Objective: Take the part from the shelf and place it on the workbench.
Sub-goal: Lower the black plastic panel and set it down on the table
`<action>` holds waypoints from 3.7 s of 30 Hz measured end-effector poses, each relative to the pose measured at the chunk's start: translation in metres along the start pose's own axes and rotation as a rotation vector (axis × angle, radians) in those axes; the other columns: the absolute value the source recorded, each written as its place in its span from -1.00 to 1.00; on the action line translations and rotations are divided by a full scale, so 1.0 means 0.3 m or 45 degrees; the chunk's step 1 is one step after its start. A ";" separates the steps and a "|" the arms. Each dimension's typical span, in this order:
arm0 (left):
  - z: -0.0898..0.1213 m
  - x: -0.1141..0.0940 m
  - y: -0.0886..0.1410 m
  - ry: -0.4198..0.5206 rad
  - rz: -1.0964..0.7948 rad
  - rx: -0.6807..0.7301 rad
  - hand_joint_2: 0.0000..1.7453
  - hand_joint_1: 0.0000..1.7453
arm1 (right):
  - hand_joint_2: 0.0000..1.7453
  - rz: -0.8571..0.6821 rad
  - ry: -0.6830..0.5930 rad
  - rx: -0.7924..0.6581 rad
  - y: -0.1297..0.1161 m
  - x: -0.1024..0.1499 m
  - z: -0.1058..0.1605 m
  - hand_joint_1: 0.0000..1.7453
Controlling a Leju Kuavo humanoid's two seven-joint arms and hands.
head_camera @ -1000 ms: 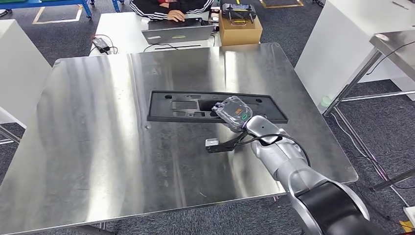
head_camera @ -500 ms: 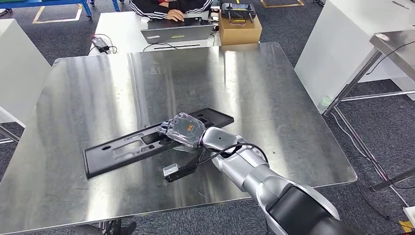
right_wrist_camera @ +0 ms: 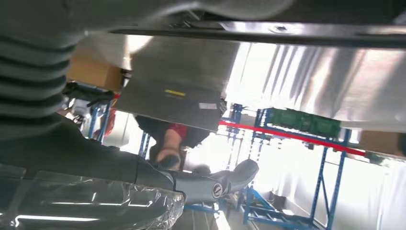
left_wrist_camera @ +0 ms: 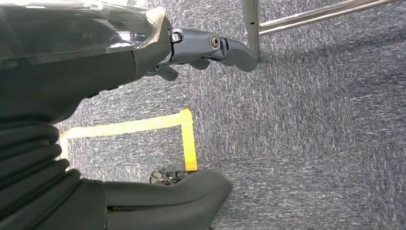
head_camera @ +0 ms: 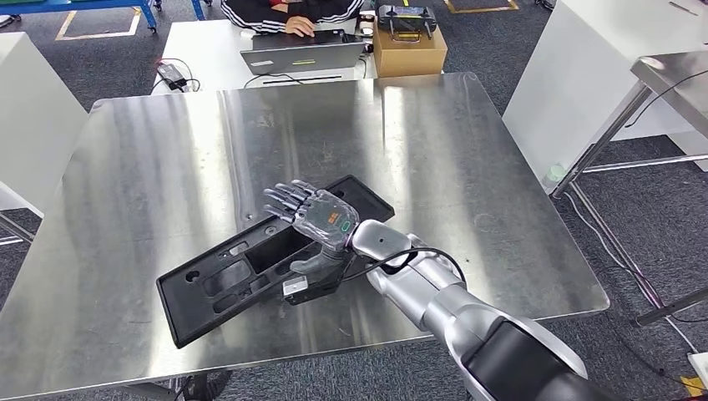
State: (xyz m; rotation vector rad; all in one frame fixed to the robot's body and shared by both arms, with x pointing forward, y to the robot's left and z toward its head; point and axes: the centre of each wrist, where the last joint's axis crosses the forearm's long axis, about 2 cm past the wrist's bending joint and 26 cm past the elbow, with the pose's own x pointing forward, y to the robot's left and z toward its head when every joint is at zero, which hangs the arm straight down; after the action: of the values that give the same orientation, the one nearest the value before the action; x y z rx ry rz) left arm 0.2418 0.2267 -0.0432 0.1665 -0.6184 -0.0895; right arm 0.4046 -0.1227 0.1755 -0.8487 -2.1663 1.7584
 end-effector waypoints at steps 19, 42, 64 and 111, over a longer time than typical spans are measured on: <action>-0.019 0.014 0.071 0.039 -0.004 0.037 -1.00 -1.00 | -1.00 -0.079 0.081 -0.080 -0.026 -0.017 -0.001 -1.00; -0.025 -0.029 0.115 0.206 -0.009 0.042 -1.00 -1.00 | -1.00 -0.828 0.211 -0.698 -0.152 0.056 0.025 -1.00; -0.026 -0.067 0.142 0.180 0.043 0.062 -1.00 -1.00 | -1.00 -1.452 -0.156 -1.622 -0.452 0.150 0.359 -1.00; 0.112 -0.590 0.205 -0.218 0.079 -0.004 -1.00 -1.00 | -1.00 -1.284 -0.039 -1.725 -0.480 0.140 0.613 -1.00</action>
State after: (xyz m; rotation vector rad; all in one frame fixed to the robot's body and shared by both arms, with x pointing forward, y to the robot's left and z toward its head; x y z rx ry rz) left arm 0.0807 0.3065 -0.1057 0.1377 -0.7932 -0.0452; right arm 0.2343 -0.2663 0.2572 0.2232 -2.8019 -0.2610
